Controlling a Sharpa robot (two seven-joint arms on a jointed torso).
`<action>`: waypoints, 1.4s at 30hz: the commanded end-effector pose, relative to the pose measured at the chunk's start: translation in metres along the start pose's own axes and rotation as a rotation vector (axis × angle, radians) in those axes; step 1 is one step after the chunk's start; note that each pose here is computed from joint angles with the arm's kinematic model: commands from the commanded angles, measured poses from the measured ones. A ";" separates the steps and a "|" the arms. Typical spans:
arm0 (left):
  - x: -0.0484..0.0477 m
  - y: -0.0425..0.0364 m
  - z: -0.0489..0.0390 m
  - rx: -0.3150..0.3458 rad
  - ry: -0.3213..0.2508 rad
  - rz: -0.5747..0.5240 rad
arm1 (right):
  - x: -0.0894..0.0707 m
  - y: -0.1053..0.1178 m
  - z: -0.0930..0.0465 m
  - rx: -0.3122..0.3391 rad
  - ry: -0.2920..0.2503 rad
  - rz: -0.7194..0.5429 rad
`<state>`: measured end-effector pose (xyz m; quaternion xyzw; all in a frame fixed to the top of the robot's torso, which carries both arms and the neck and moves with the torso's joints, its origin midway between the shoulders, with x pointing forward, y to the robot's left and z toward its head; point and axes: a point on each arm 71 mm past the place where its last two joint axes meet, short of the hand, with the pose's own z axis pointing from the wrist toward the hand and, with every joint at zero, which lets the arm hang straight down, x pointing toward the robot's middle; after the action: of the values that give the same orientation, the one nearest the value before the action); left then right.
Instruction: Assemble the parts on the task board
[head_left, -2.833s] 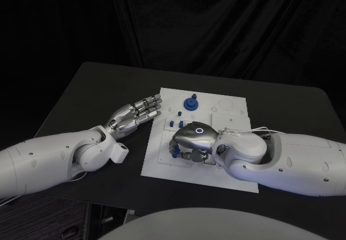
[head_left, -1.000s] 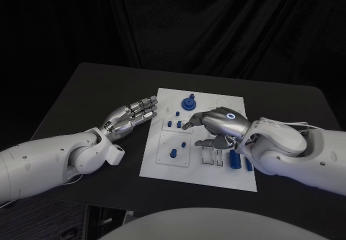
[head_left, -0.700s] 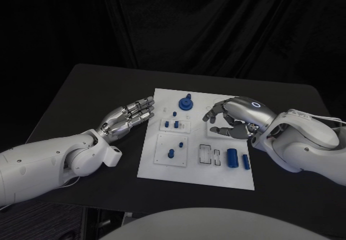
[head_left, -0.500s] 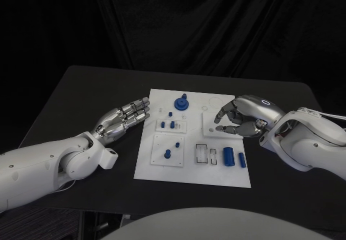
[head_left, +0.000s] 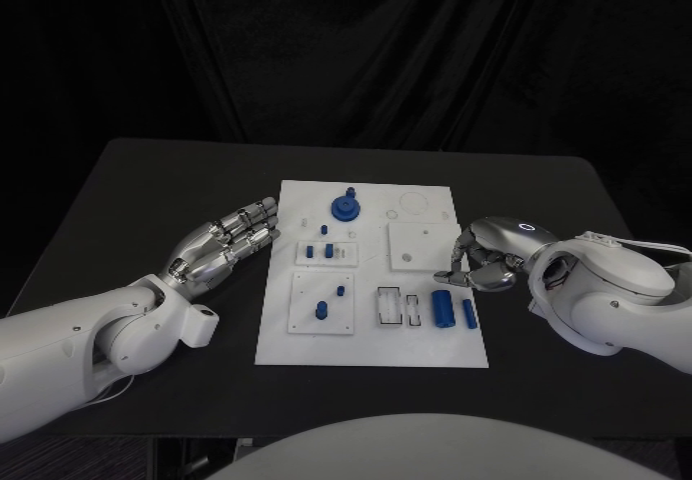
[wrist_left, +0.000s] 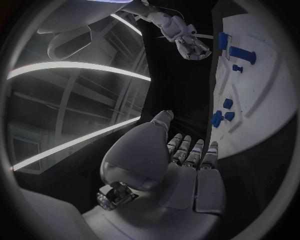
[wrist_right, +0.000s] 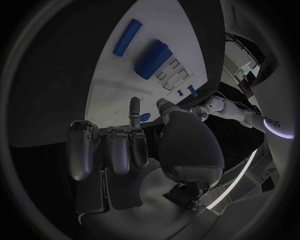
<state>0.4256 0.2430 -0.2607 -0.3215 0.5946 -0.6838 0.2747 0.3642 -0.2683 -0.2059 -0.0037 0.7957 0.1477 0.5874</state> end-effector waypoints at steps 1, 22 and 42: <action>-0.0007 -0.0037 -0.0005 0.054 -0.014 -0.017 | 0.004 -0.006 -0.002 0.108 0.034 -0.074; -0.0012 -0.0037 -0.0014 0.051 -0.017 -0.017 | 0.030 0.001 -0.008 0.147 0.136 -0.103; 0.0001 -0.0028 -0.0011 0.040 -0.012 -0.021 | 0.040 0.008 0.001 0.119 0.161 -0.112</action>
<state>0.4256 0.2452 -0.2606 -0.3305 0.5901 -0.6834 0.2749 0.3519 -0.2521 -0.2396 -0.0217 0.8425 0.0769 0.5327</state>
